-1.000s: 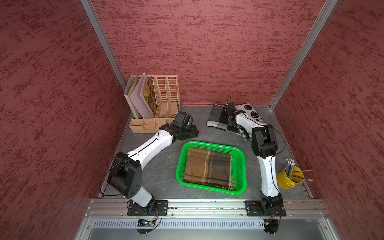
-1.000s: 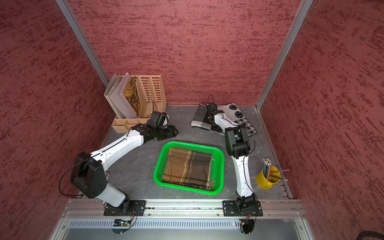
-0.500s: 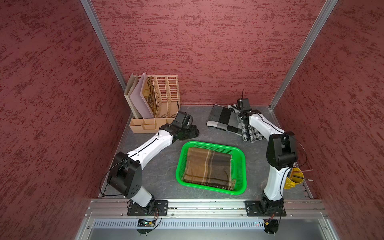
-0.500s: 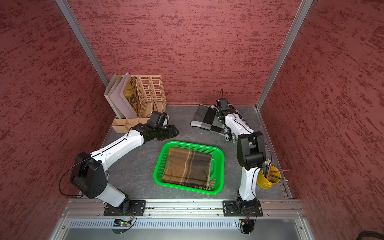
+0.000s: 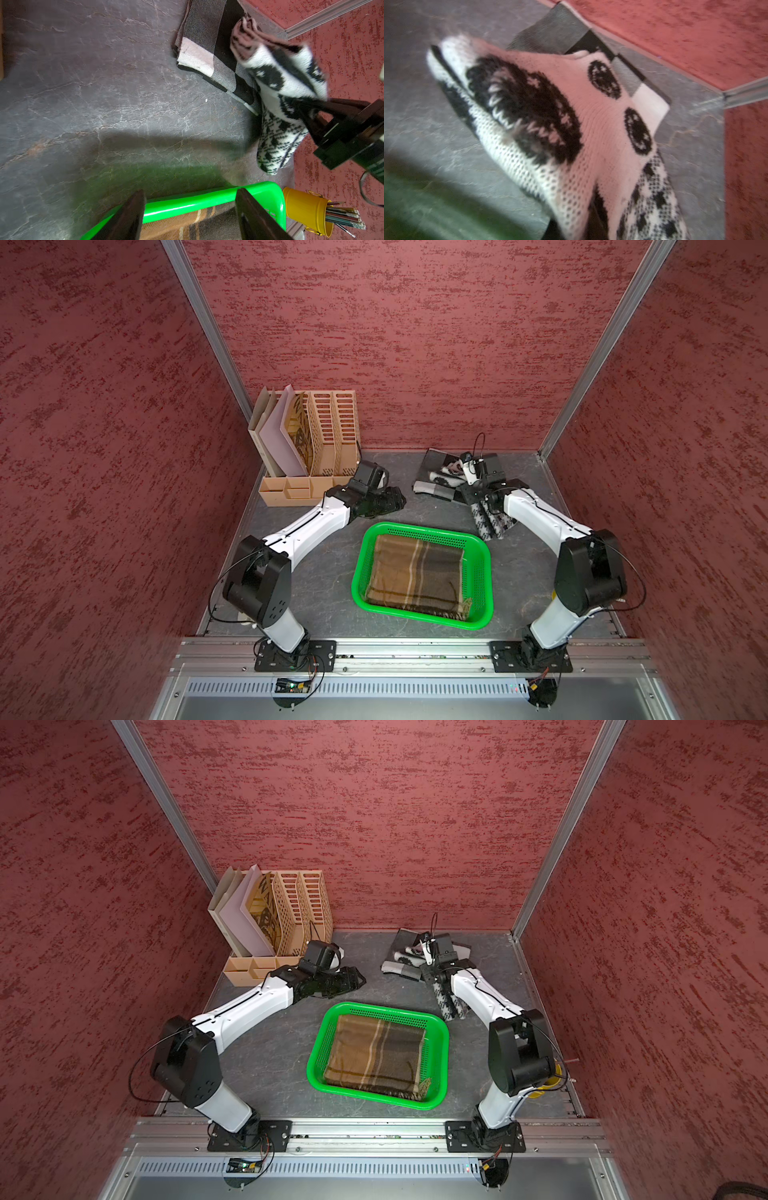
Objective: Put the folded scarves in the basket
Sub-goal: Place the scarf at the center of the board, then pick up the scarf at the center of the board.
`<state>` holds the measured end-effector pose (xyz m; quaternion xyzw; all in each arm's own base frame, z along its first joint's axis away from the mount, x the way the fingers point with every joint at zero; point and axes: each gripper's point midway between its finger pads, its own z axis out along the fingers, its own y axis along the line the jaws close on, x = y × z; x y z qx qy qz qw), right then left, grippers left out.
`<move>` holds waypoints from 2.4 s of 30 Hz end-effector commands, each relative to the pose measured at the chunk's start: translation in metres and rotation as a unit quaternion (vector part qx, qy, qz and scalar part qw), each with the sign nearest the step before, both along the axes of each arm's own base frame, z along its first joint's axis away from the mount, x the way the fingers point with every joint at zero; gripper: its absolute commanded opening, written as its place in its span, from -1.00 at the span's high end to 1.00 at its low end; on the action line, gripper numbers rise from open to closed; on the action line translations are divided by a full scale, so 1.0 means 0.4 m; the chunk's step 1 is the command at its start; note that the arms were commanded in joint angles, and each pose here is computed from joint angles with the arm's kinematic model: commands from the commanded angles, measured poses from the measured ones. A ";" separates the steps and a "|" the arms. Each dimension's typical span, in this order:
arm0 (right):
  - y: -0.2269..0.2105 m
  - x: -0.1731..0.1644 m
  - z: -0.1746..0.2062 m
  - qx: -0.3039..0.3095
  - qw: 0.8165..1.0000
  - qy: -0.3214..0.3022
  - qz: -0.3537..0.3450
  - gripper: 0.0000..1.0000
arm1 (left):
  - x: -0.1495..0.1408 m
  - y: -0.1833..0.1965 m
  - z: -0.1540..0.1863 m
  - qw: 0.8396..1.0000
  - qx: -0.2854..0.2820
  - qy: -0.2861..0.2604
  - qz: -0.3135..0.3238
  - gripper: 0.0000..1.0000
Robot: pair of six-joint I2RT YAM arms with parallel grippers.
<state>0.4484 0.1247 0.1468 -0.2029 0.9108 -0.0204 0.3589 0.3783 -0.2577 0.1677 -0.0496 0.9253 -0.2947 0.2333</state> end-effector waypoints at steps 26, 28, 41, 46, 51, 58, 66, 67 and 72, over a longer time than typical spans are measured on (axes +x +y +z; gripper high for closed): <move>0.165 -0.105 -0.136 0.080 0.988 0.099 0.089 -0.20 | 0.210 -0.197 -0.119 0.996 -0.069 0.018 -0.059 -0.66; 0.164 -0.102 -0.103 0.101 0.988 0.091 0.069 -0.38 | 0.214 -0.192 -0.141 0.996 -0.050 0.030 -0.062 -0.65; -0.103 -0.153 -0.022 0.274 0.913 0.084 -0.292 -0.88 | 0.274 -0.199 -0.284 0.994 0.010 0.023 -0.109 -0.68; -0.203 -0.234 -0.071 0.327 0.849 0.107 -0.402 -0.88 | 0.270 -0.226 -0.292 0.991 -0.004 0.026 -0.133 -0.69; -0.269 -0.292 -0.114 0.315 0.816 0.116 -0.471 -0.88 | 0.251 -0.238 -0.311 0.989 -0.024 0.045 -0.137 -0.59; -0.296 -0.279 -0.171 0.368 0.787 0.133 -0.477 -0.89 | 0.240 -0.262 -0.304 0.987 -0.060 0.047 -0.139 -0.03; -0.283 -0.217 -0.237 0.408 0.781 0.153 -0.448 -0.84 | 0.243 -0.287 -0.249 0.986 -0.092 0.038 -0.136 0.85; -0.276 -0.215 -0.251 0.413 0.779 0.160 -0.445 -0.83 | 0.241 -0.289 -0.245 0.985 -0.094 0.039 -0.136 0.88; -0.248 -0.213 -0.314 0.440 0.761 0.185 -0.439 -0.65 | 0.235 -0.298 -0.232 0.984 -0.101 0.040 -0.142 1.00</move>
